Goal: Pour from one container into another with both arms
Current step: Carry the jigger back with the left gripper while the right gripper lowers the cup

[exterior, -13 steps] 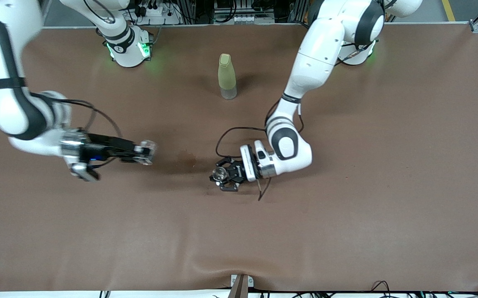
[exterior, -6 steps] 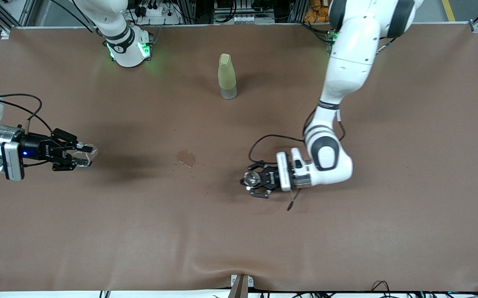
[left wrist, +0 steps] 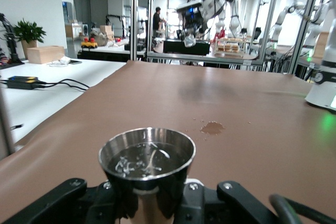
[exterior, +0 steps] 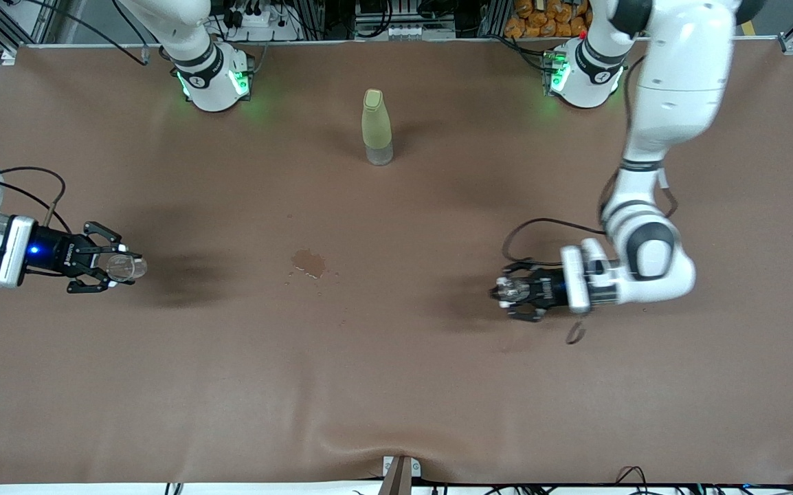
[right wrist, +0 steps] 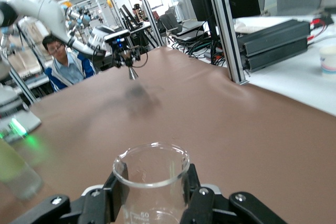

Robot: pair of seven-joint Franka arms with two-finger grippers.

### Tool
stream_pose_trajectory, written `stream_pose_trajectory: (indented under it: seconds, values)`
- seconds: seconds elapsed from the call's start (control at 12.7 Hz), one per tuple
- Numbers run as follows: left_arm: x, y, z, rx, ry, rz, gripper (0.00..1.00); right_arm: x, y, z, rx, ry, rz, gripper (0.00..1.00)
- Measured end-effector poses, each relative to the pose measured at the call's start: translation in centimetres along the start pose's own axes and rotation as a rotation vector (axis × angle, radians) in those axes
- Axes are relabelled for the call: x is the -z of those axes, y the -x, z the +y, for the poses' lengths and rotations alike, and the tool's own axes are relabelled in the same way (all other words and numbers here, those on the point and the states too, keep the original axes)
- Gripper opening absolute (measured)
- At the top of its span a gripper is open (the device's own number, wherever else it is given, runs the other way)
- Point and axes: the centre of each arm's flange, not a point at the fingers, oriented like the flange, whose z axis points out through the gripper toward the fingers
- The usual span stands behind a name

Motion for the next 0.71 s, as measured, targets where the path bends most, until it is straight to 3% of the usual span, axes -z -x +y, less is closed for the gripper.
stream_pose_trajectory:
  seconds: [0.32, 0.71]
  values:
    - [11.1, 4.0, 1.6, 0.004, 0.015, 0.023, 0.10, 1.9, 6.4, 2.0, 0.166, 0.010, 0.022, 0.50]
    - [18.9, 8.8, 5.6, -0.040, -0.027, 0.033, 0.10, 0.7, 14.0, 3.6, 0.212, -0.041, 0.062, 0.50]
